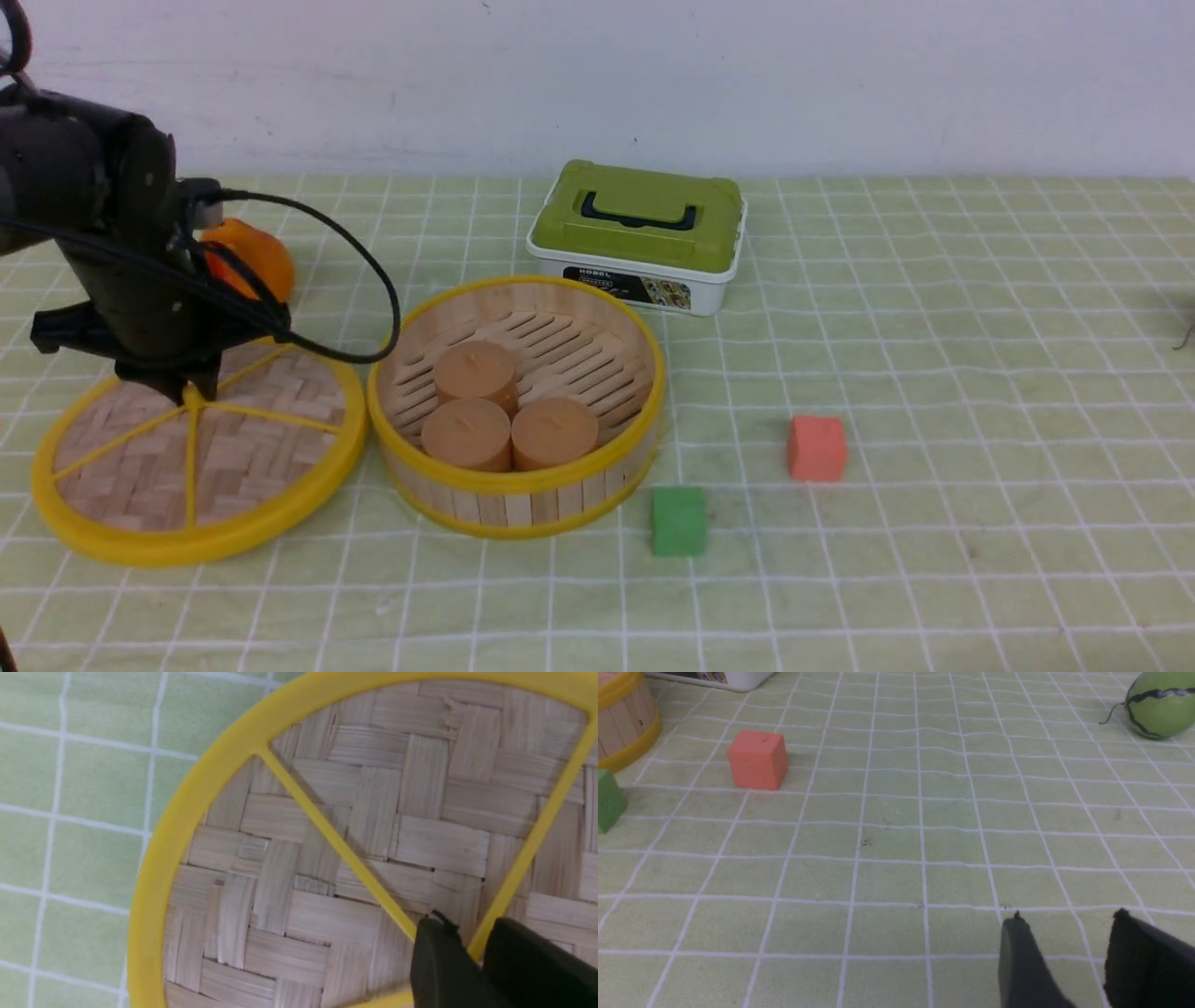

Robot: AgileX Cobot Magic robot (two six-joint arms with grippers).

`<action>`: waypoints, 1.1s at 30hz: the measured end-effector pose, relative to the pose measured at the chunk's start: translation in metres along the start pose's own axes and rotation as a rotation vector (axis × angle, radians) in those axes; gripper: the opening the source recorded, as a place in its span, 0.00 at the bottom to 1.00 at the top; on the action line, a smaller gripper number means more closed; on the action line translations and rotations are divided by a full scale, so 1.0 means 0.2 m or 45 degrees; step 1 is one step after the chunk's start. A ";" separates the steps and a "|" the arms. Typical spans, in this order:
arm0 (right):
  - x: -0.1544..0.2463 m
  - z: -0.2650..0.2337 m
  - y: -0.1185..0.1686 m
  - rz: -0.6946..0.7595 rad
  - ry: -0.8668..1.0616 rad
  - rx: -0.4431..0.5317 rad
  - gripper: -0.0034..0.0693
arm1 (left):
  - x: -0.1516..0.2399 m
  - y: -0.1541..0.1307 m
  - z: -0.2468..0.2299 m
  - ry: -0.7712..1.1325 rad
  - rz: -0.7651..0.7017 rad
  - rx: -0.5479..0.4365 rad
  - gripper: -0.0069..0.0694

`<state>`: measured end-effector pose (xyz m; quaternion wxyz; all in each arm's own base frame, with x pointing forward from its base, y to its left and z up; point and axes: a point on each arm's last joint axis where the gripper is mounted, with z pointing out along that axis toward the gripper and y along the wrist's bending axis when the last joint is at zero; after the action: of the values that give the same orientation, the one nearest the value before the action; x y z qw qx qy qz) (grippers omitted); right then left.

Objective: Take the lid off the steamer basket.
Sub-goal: Use the left arm to place the steamer lid on the table

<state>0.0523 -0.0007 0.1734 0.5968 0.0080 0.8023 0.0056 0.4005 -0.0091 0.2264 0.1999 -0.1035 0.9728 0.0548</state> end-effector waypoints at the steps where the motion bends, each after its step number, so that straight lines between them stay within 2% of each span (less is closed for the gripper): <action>1: 0.00 0.00 0.00 0.000 0.000 0.000 0.38 | 0.00 0.00 0.02 0.003 -0.003 -0.002 0.23; 12: 0.00 0.00 0.00 0.000 0.000 0.000 0.38 | 0.01 -0.03 0.14 0.036 -0.009 0.006 0.23; 25: 0.00 0.00 0.00 0.000 0.000 0.000 0.38 | 0.01 -0.03 0.15 0.043 -0.026 0.021 0.26; 27: 0.00 0.00 0.00 0.000 0.000 0.000 0.38 | 0.01 -0.04 0.15 0.043 -0.036 0.031 0.34; 28: 0.00 0.00 0.00 0.000 0.000 0.000 0.38 | 0.01 -0.04 0.15 0.044 -0.038 0.033 0.35; 29: 0.00 0.00 0.00 0.000 0.000 0.000 0.38 | 0.01 -0.04 0.13 0.034 -0.052 0.049 0.45; 30: 0.00 0.00 0.00 0.000 0.000 0.000 0.38 | 0.01 -0.04 0.12 0.032 -0.060 0.056 0.50; 33: 0.00 0.00 0.00 0.000 0.000 0.000 0.38 | 0.00 -0.03 0.05 -0.001 -0.071 0.070 0.57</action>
<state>0.0523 -0.0007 0.1734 0.5968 0.0080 0.8023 0.0056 0.4062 -0.0139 0.2171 0.2043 -0.1252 0.9706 0.0225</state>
